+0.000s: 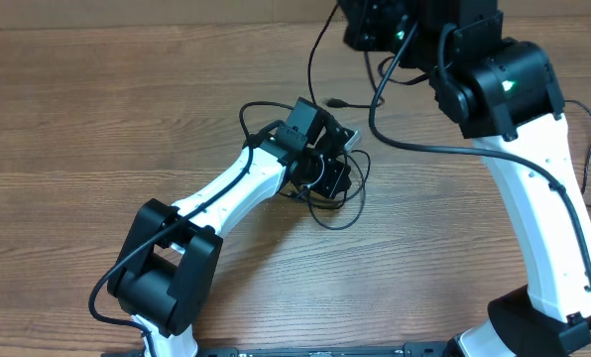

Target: Untangle cables

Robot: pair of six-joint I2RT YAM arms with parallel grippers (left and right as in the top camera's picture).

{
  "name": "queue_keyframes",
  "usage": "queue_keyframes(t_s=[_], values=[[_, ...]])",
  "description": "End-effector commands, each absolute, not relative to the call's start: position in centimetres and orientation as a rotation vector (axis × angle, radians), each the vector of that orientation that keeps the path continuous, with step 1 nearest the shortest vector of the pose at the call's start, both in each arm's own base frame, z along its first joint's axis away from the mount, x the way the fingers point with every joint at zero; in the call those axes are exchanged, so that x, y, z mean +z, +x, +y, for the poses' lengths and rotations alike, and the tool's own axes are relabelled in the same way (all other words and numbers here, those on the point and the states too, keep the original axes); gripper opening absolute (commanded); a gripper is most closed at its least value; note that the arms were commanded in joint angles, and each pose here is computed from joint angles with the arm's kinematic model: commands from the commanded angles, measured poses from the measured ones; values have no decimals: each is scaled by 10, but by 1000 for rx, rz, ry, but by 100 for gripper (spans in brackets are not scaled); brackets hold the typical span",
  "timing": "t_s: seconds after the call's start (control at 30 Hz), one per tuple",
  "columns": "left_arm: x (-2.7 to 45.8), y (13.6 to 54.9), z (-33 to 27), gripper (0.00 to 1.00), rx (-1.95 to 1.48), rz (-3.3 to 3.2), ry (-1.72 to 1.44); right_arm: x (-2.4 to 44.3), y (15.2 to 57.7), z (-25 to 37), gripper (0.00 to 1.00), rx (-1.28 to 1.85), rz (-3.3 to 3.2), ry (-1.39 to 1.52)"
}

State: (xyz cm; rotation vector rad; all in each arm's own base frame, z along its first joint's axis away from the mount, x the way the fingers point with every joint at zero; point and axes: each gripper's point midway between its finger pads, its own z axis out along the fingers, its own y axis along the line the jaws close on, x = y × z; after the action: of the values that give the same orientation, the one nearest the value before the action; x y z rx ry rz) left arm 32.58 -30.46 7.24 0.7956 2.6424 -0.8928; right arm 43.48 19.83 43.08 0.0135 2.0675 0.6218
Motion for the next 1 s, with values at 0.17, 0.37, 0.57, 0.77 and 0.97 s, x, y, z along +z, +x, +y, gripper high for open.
queue_keyframes(t_s=[0.17, 0.37, 0.57, 0.77, 0.97], values=[[97, 351, -254, 4, -785, 2642, 642, 400, 446, 96, 4, 347, 2168, 290], [177, 376, -212, 4, -757, 2435, 513, 360, 425, 39, 4, 221, 2336, 448], [227, 368, -205, 4, -758, 2306, 514, 340, 404, 28, 4, 173, 2448, 492], [236, 359, -216, 4, -786, 2280, 558, 325, 385, 27, 4, 146, 2545, 502], [246, 368, -218, 6, -780, 2219, 559, 308, 374, 21, 4, 78, 2623, 478]])
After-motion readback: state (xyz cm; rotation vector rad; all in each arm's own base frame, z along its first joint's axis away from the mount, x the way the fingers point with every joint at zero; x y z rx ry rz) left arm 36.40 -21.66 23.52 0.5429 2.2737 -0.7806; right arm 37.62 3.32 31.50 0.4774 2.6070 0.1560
